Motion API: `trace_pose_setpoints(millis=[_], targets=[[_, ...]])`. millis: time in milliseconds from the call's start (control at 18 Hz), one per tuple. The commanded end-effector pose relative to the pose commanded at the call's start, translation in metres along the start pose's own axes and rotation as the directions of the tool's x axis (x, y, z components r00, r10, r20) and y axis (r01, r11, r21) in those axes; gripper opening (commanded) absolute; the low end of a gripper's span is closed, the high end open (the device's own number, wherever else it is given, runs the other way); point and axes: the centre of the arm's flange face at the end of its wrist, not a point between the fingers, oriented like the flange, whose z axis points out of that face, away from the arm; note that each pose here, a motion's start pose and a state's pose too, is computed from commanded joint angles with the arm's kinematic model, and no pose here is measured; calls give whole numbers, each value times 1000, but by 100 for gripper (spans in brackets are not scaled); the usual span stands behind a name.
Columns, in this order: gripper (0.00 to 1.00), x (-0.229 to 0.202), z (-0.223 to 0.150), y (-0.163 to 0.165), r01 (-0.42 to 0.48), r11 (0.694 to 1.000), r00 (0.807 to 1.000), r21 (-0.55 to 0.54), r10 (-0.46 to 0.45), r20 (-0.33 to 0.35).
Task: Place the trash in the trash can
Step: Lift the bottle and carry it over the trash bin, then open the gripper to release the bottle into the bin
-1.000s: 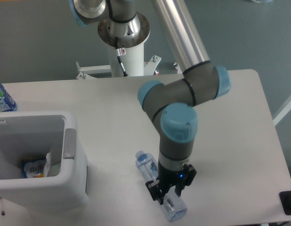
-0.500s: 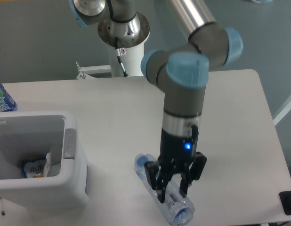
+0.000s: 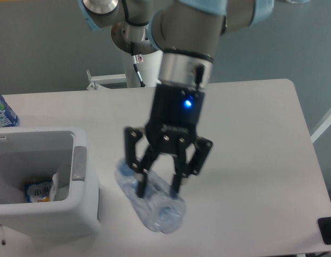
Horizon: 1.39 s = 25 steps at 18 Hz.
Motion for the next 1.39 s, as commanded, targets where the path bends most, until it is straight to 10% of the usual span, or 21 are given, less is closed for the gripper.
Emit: trace_pose_setpoints(millis=[556,722,889,1389], targets=[[61,96,66,58,-91,988,988,-126,74,-136],[95,104,71,77,-118,981,984,-154,94,-153],[100,108,64,79,-146,978,979,-149,122,-160],[100,45,18,14,-114,993,993,-25,114,20]])
